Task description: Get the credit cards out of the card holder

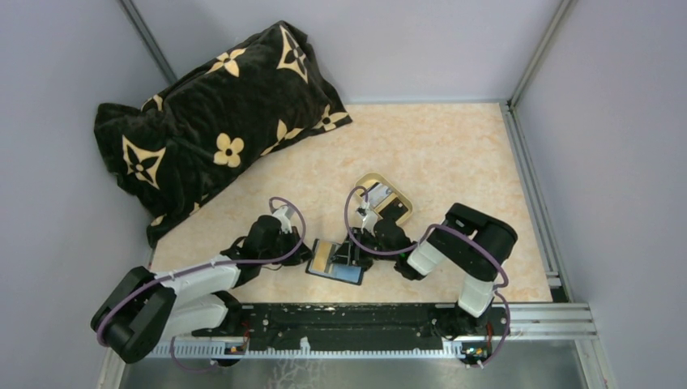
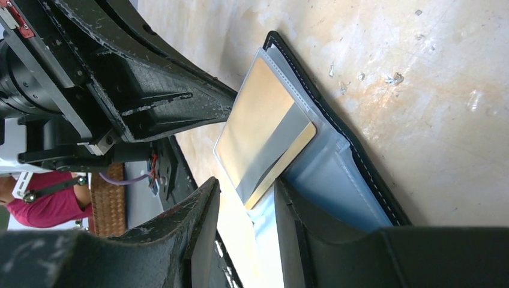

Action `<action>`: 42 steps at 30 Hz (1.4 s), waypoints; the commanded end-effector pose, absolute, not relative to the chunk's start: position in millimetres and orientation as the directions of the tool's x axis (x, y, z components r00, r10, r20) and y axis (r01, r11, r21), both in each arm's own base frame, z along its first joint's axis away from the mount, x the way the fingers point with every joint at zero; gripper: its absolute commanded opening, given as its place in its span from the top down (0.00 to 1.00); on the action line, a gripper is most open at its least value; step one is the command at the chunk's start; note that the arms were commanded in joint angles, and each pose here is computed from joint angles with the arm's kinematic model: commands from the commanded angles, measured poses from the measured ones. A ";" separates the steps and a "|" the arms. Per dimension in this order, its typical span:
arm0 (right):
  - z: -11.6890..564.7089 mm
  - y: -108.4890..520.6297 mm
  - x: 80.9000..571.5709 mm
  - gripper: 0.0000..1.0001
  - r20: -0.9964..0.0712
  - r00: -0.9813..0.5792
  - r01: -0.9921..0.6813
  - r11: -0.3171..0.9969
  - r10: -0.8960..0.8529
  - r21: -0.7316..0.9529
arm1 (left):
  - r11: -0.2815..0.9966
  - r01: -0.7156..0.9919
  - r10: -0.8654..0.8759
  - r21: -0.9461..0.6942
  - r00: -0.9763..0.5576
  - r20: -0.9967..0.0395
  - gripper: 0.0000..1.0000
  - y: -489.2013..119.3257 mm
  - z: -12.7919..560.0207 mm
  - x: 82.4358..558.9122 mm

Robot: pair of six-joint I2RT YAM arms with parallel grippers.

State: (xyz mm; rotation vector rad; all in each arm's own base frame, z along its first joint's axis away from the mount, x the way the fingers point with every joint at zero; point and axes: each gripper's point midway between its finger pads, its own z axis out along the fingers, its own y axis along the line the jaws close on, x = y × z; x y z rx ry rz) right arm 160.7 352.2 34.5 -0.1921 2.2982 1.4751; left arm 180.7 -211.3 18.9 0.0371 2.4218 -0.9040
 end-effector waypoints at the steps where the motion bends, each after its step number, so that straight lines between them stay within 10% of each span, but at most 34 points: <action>1: 91.0 378.6 165.0 0.61 -0.476 -0.870 -0.430 0.276 0.129 0.860 | 0.783 0.210 -0.086 -0.585 -0.896 -0.436 1.00 -209.1 -0.3 158.0; 42: 92.0 382.0 189.1 0.64 -0.420 -0.882 -0.336 0.338 0.215 0.879 | 0.749 0.218 -0.069 -0.625 -0.913 -0.402 1.00 -224.0 -5.0 145.7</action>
